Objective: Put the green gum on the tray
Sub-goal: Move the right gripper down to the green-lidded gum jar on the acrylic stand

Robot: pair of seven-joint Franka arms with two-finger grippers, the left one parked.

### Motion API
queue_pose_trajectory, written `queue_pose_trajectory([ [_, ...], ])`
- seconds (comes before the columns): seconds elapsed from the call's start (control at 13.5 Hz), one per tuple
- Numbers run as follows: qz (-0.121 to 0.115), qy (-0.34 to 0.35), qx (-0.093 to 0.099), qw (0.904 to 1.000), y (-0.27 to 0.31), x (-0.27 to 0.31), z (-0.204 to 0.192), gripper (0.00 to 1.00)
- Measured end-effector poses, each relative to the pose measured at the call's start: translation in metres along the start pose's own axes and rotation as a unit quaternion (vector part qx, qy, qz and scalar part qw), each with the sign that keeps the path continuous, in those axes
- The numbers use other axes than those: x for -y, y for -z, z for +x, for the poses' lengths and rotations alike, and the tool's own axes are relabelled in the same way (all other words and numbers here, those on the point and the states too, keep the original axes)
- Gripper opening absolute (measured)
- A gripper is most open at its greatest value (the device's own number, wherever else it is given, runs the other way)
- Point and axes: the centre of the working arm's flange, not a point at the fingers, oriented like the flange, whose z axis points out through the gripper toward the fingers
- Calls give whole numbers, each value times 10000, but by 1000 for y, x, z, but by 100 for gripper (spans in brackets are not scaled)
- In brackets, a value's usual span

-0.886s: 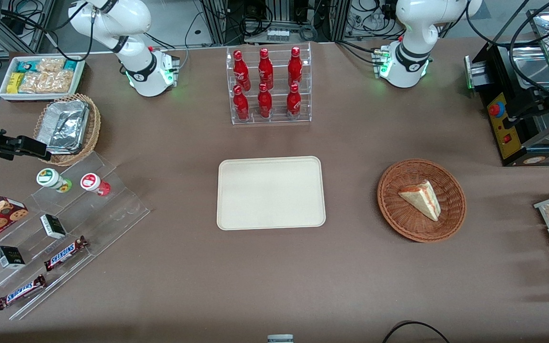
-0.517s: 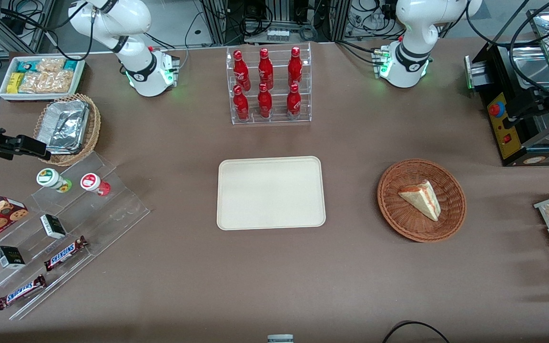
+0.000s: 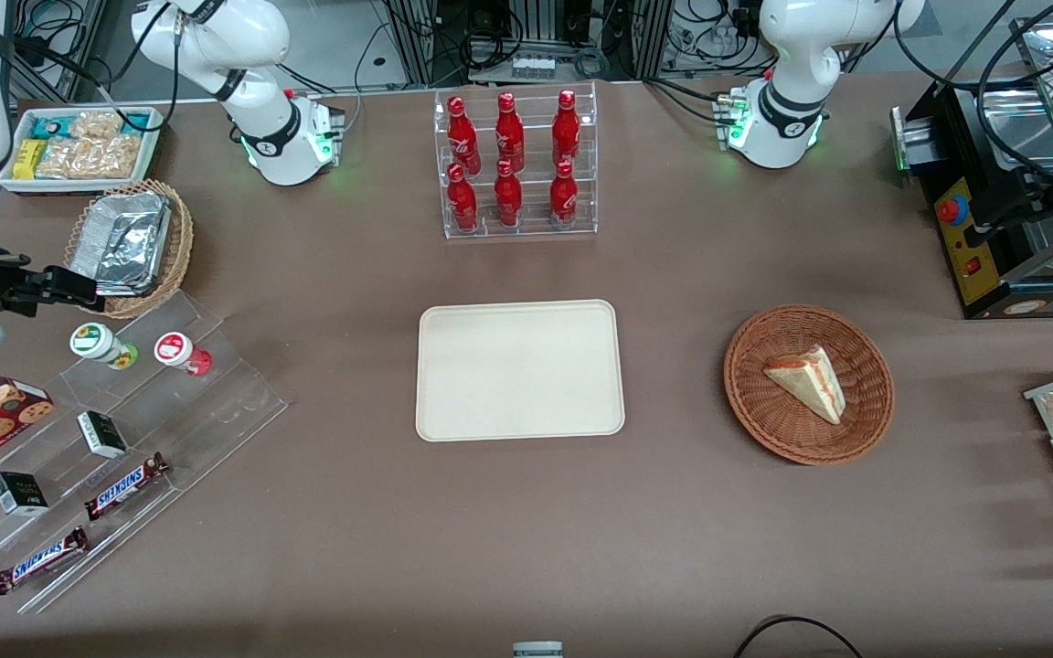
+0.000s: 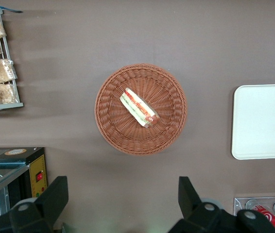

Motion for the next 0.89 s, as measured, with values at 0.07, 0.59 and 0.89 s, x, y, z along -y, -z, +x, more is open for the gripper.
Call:
queue_pose_trajectory([
  [0.07, 4, 230, -32, 9997, -11, -10, -7, 100],
  [0.59, -83, 1461, -246, 9889, -68, -54, -29, 100],
  [0.89, -214, 2085, -393, 9770, -90, -63, -33, 100],
])
